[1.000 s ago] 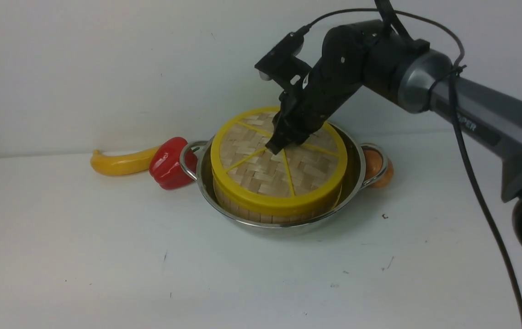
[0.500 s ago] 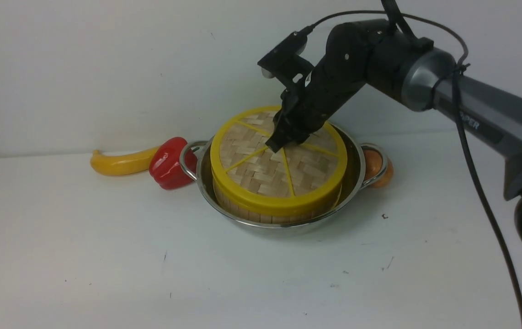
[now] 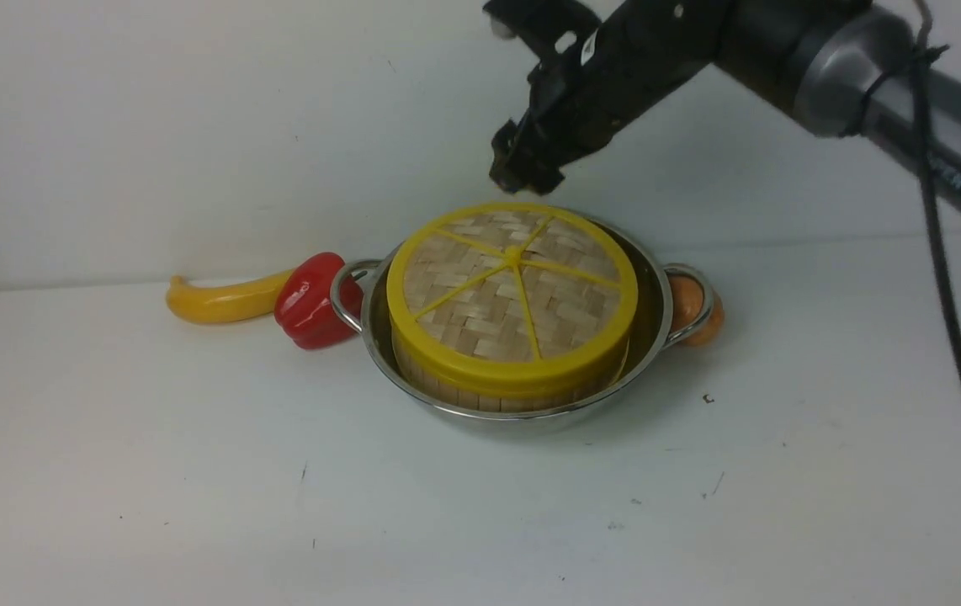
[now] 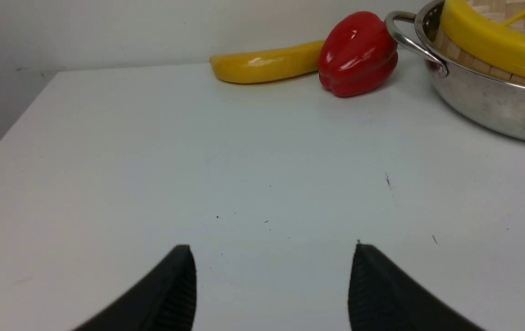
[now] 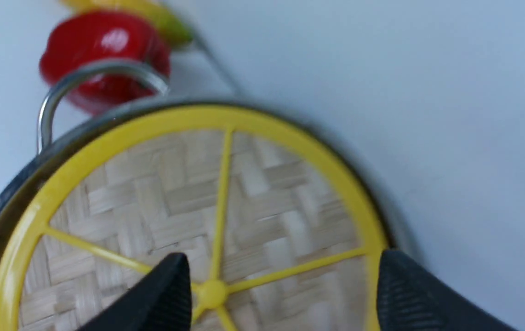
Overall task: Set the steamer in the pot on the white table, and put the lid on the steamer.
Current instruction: 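Place the bamboo steamer lid onto the steamer basket in the pot with the right gripper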
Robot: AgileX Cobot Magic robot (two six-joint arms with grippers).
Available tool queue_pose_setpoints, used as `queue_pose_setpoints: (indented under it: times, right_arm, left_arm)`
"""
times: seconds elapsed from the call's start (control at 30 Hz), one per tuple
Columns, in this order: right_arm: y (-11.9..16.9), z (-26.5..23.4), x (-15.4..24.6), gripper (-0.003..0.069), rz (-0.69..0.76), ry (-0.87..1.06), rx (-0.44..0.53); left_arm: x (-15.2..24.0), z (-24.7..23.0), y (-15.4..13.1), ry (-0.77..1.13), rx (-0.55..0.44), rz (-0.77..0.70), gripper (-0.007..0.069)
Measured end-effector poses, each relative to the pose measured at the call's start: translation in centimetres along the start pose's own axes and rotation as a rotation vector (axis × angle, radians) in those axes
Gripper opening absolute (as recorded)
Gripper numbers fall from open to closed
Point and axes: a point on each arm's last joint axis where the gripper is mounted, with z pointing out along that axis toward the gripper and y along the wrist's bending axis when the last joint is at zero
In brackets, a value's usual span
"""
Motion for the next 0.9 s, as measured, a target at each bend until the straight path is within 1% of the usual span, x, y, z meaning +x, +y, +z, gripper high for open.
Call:
queue_pose_setpoints:
  times: [0.1, 0.13, 0.17, 0.27, 0.33, 0.47, 0.5, 0.57, 0.6, 0.8, 0.9]
  right_arm:
    - [-1.1, -3.4, -1.1, 0.0525, 0.01, -0.025, 0.077]
    - [-1.2, -3.9, -1.2, 0.0522, 0.014, -0.031, 0.088]
    - [-1.8, -6.5, -1.8, 0.051, 0.036, -0.057, 0.138]
    - [-2.3, -9.4, -2.5, 0.048, 0.094, -0.1, 0.191]
    - [-2.4, -11.7, -3.0, 0.0449, 0.168, -0.146, 0.209]
    - [-2.3, -15.1, -3.6, 0.039, 0.29, -0.228, 0.209]
    - [-2.2, -16.2, -3.8, 0.0367, 0.331, -0.255, 0.199]
    - [-2.1, -16.9, -3.9, 0.035, 0.362, -0.277, 0.186]
    - [-1.9, -17.6, -4.1, 0.0327, 0.394, -0.297, 0.171]
    - [-2.0, -18.1, -4.6, 0.0251, 0.421, -0.369, 0.169]
    - [-2.0, -18.1, -4.7, 0.0237, 0.427, -0.373, 0.162]
  left_arm:
    - [0.0, 0.0, 0.0, 0.0, 0.0, 0.0, 0.0416]
    - [0.0, 0.0, 0.0, 0.0, 0.0, 0.0, 0.0416]
    - [0.0, 0.0, 0.0, 0.0, 0.0, 0.0, 0.0416]
    - [0.0, 0.0, 0.0, 0.0, 0.0, 0.0, 0.0416]
    - [0.0, 0.0, 0.0, 0.0, 0.0, 0.0, 0.0416]
    - [0.0, 0.0, 0.0, 0.0, 0.0, 0.0, 0.0416]
    - [0.0, 0.0, 0.0, 0.0, 0.0, 0.0, 0.0416]
    - [0.0, 0.0, 0.0, 0.0, 0.0, 0.0, 0.0416]
    - [0.0, 0.0, 0.0, 0.0, 0.0, 0.0, 0.0416]
    - [0.0, 0.0, 0.0, 0.0, 0.0, 0.0, 0.0416]
    - [0.0, 0.0, 0.0, 0.0, 0.0, 0.0, 0.0416]
